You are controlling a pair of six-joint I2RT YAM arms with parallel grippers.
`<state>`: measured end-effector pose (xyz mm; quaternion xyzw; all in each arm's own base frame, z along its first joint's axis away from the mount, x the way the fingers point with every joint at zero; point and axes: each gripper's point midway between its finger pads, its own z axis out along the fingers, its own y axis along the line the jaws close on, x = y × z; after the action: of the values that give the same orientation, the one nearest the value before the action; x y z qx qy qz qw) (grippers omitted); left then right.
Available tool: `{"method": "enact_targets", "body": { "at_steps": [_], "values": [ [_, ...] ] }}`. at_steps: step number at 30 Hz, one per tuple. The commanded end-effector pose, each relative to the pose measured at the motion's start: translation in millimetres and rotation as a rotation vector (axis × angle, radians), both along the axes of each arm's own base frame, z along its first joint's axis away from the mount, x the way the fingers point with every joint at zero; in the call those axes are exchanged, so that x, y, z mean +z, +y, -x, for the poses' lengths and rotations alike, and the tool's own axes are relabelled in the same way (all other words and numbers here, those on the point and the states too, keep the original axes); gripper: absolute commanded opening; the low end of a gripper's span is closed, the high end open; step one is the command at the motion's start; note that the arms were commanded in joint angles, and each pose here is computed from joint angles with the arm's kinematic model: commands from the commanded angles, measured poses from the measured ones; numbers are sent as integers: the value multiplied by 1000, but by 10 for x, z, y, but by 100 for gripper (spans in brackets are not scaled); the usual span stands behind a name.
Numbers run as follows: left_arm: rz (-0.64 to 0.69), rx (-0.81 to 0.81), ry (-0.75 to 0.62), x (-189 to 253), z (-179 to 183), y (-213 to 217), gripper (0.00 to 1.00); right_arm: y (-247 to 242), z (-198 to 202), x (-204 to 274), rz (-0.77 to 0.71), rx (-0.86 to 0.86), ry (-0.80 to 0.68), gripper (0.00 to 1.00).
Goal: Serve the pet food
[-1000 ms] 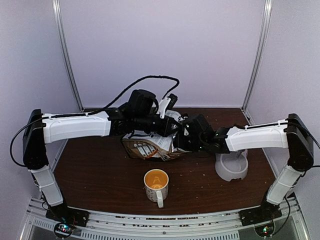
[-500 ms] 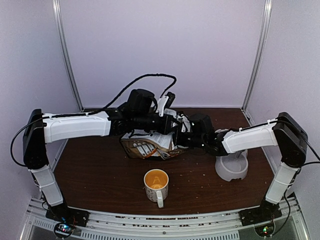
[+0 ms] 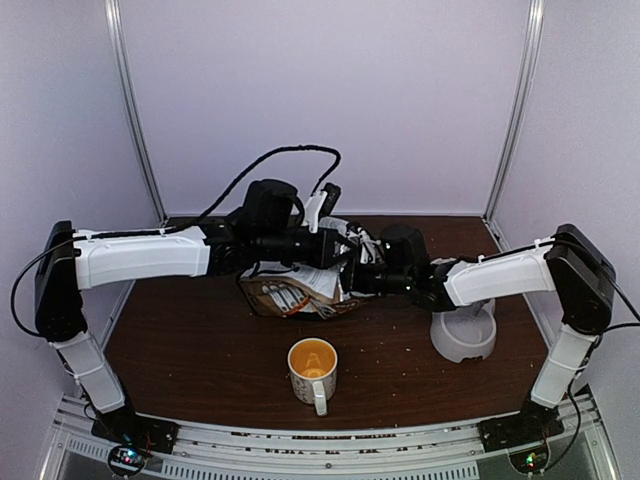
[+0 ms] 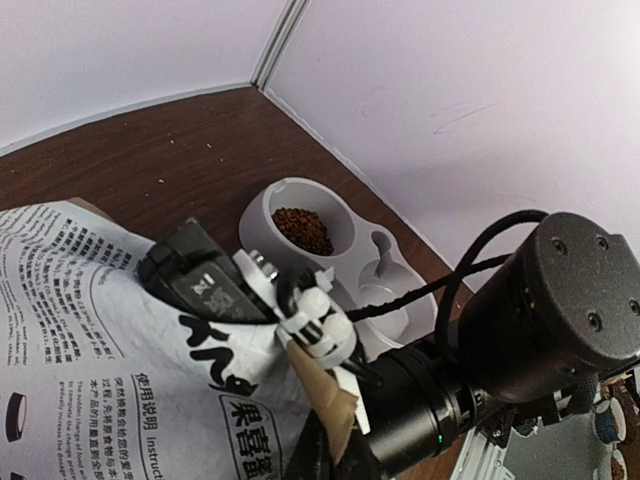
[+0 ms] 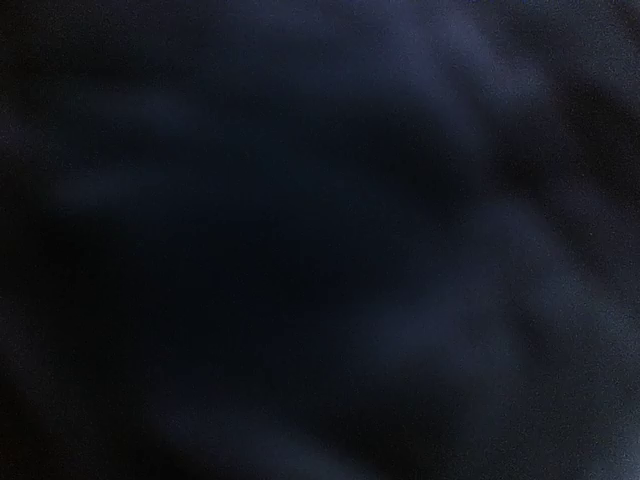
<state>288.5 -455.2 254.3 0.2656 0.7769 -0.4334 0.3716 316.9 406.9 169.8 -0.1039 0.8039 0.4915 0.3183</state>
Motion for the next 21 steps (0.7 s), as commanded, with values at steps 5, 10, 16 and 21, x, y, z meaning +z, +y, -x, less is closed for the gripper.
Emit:
{"method": "enact_targets", "body": {
  "at_steps": [5,10,16,21],
  "values": [
    [186,-58,-67,710,237,219,0,79,292,818,-182,90,-44,0],
    [170,-19,-86,781,191,369,0,-93,285,950,-220,26,10,0],
    [136,37,-111,804,103,522,0,-309,257,910,-243,-57,115,0],
    [110,75,-145,845,62,630,0,-459,280,878,-294,-100,169,0]
  ]
}}
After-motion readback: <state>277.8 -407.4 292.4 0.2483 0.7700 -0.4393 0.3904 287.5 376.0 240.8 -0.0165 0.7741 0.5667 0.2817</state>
